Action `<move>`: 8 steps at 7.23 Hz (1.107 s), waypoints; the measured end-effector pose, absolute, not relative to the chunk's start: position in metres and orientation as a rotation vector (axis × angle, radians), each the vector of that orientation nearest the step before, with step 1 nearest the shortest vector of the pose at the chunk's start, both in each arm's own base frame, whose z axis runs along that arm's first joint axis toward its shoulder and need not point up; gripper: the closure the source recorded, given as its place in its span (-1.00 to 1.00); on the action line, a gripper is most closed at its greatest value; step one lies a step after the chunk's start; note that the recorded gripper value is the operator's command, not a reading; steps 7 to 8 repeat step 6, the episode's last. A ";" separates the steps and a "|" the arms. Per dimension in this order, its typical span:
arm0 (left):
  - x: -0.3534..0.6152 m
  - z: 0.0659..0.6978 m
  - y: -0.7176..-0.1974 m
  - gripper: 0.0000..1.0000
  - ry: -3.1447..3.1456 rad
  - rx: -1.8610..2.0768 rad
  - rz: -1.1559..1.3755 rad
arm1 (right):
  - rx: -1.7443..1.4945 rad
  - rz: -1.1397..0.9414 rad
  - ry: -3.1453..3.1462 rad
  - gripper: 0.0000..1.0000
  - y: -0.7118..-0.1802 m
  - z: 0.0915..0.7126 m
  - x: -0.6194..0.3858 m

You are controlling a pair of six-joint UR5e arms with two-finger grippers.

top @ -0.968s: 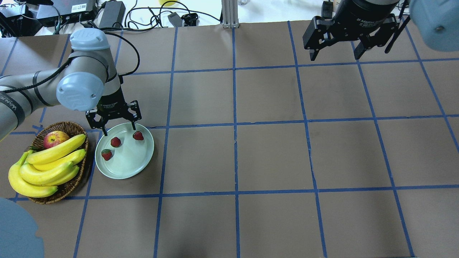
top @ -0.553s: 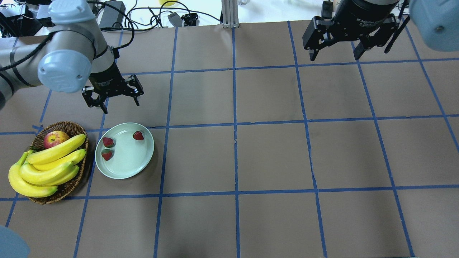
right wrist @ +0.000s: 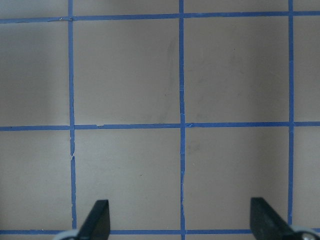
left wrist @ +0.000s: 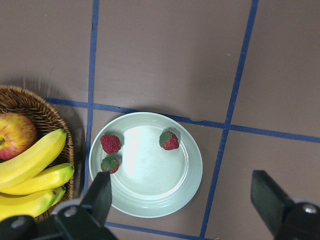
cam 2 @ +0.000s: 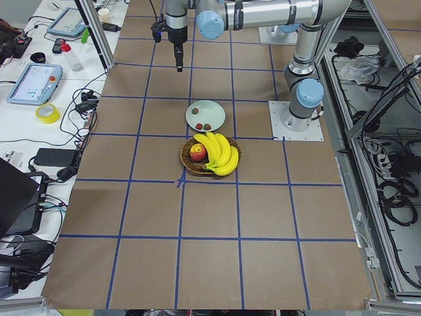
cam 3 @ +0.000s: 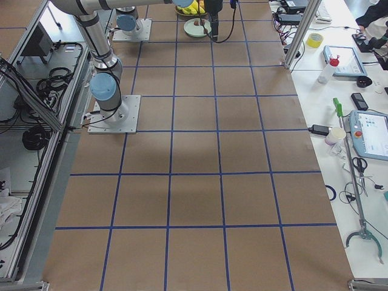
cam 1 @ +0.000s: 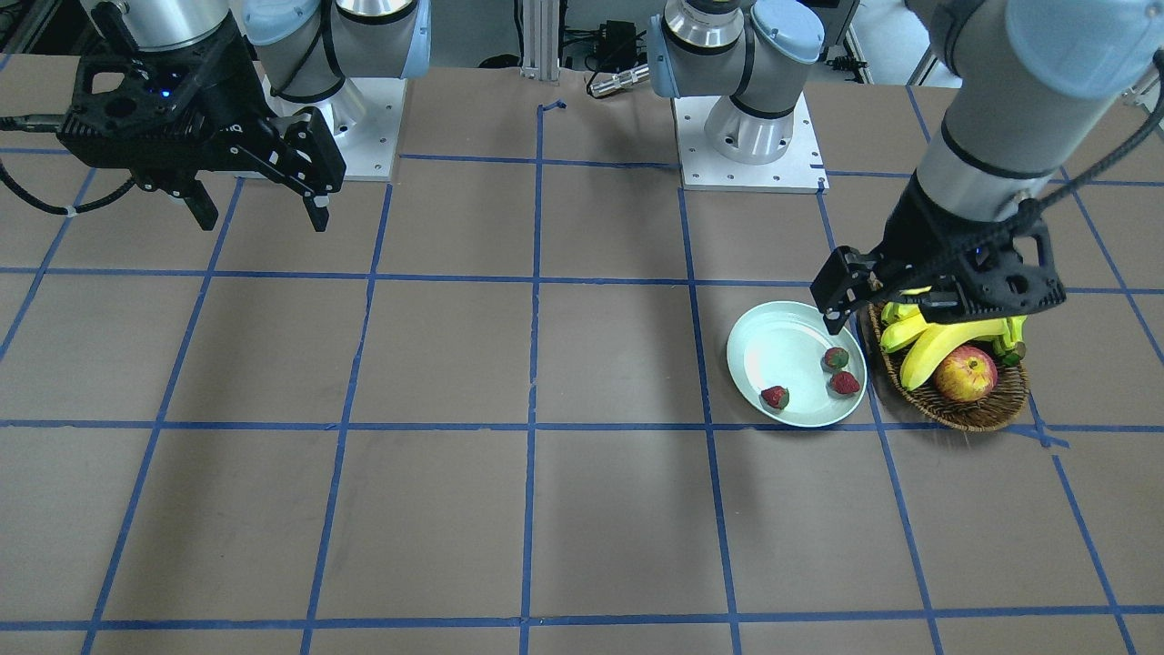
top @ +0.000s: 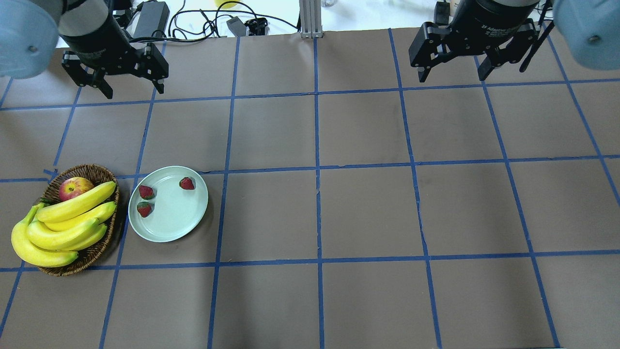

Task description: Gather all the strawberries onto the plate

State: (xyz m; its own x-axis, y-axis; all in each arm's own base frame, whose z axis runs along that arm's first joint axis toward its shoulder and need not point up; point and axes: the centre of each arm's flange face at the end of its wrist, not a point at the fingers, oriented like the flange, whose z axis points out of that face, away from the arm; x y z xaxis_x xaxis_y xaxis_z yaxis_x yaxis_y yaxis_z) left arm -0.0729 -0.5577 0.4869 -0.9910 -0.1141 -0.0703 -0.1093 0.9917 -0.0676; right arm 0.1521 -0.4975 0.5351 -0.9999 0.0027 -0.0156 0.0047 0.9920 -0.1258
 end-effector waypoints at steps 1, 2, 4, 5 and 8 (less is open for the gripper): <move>-0.081 0.501 -0.547 -1.00 3.068 -0.149 -0.102 | 0.005 -0.195 3.120 -1.00 -0.497 0.535 0.152; -0.091 0.506 -0.539 -1.00 3.101 -0.127 -0.095 | 0.004 -0.195 3.121 -1.00 -0.497 0.535 0.152; -0.112 0.496 -0.530 -1.00 3.166 -0.081 -0.042 | 0.004 -0.193 3.122 -1.00 -0.497 0.534 0.152; -0.114 0.494 -0.527 -1.00 3.173 -0.073 -0.027 | 0.004 -0.192 3.121 -1.00 -0.497 0.534 0.152; -0.114 0.494 -0.524 -1.00 3.175 -0.071 -0.022 | 0.004 -0.192 3.121 -1.00 -0.497 0.534 0.152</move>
